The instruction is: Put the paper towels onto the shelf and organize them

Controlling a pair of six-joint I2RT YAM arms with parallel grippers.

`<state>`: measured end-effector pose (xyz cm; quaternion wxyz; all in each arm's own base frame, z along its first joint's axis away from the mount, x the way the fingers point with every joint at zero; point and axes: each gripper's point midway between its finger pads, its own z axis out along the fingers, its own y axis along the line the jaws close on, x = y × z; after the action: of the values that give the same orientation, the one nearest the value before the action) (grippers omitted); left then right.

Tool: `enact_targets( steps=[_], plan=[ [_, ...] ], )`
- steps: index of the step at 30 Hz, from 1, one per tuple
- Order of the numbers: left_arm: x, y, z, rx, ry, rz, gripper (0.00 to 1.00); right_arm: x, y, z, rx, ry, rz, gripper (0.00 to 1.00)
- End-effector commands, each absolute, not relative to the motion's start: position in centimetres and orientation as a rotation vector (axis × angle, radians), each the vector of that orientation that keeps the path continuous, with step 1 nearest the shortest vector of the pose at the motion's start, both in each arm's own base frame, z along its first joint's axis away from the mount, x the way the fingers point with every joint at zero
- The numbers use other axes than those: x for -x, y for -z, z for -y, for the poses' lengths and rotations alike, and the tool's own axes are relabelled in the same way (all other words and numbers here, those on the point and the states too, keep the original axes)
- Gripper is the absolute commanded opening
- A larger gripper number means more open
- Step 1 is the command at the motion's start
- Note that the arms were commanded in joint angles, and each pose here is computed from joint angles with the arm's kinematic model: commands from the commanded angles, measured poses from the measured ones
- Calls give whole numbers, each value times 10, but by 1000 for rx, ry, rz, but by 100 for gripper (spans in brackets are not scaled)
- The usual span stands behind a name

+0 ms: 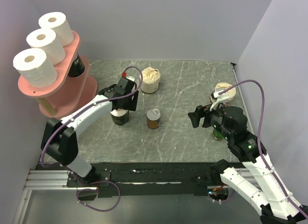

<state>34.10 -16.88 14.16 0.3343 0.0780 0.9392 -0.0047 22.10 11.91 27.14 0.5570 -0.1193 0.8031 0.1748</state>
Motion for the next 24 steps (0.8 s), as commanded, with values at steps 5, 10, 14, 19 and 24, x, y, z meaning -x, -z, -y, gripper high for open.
enact_targets(
  steps=[5, 10, 14, 19, 24],
  plan=[
    [-344, -114, 182, -283, 45, -2480, 74, -218, -290, -121, 266, -446, -1855, 87],
    [-342, -94, 169, -270, -64, -2522, 68, -219, -292, -120, 259, -440, -1851, 87],
    [-342, -90, 163, -259, -111, -2526, 53, -217, -293, -119, 259, -439, -1844, 87],
    [-342, -102, 153, -240, -162, -2501, 46, -216, -291, -117, 258, -432, -1850, 87],
    [-346, -144, 138, -207, -238, -2432, 43, -214, -298, -118, 260, -441, -1843, 88]
  ],
)
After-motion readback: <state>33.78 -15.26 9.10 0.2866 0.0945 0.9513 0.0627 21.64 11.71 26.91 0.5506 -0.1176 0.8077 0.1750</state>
